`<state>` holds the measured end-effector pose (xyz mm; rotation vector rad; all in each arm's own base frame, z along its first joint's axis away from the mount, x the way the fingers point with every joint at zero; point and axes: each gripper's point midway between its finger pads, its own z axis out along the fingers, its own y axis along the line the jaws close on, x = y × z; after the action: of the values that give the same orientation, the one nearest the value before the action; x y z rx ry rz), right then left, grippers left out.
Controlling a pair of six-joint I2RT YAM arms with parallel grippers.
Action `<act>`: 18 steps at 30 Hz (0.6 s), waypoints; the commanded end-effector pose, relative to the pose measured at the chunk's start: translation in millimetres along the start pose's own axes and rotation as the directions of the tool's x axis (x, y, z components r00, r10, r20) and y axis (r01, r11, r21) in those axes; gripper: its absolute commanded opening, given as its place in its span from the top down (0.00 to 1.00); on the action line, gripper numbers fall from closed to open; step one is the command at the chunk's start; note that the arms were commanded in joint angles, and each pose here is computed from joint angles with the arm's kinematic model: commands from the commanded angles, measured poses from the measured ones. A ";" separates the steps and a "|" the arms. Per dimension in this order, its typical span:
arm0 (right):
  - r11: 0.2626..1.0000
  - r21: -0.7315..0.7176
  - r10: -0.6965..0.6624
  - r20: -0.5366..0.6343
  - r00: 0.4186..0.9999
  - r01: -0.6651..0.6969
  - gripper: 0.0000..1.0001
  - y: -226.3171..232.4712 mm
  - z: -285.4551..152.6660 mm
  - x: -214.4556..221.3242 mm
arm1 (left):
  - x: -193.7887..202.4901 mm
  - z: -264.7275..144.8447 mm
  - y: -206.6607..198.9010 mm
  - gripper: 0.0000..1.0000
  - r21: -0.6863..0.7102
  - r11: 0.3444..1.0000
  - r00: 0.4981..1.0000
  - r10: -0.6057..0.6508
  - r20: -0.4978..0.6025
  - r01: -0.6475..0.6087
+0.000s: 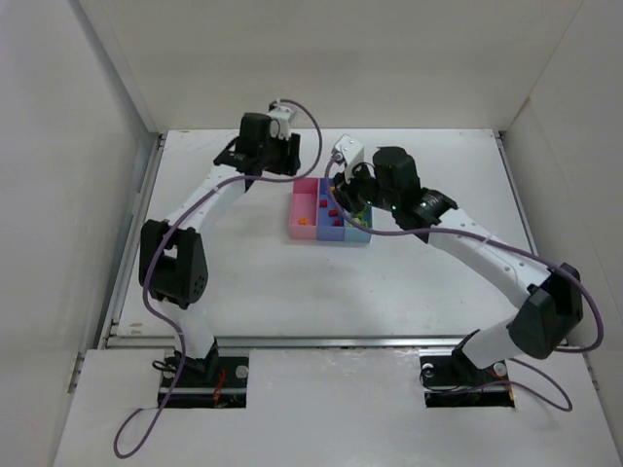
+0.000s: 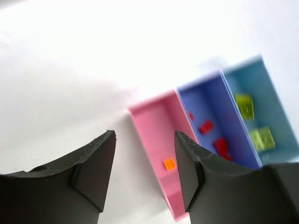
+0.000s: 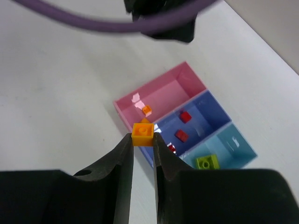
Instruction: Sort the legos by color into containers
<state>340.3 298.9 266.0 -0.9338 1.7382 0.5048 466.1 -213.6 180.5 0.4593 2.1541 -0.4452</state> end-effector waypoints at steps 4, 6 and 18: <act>0.995 -0.098 0.031 0.095 0.995 -0.022 1.00 6.5 53.1 -29.9 | -56.9 -63.9 58.3 0.49 -0.314 0.944 0.989 -0.062 0.136 0.103; 0.994 -0.100 0.046 0.089 0.995 -0.037 1.00 3.9 67.5 -31.3 | -36.8 -65.3 72.4 0.49 -0.396 0.907 0.988 -0.106 0.114 0.143; 0.990 0.048 0.136 -0.058 0.989 -0.133 0.75 -20.8 134.7 27.5 | -16.4 -85.9 106.2 0.46 -0.596 0.766 0.970 -0.178 0.163 0.241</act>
<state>417.1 362.7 152.2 -0.9031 1.9613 0.5359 469.2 -93.2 204.0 -0.0990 2.1778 0.1013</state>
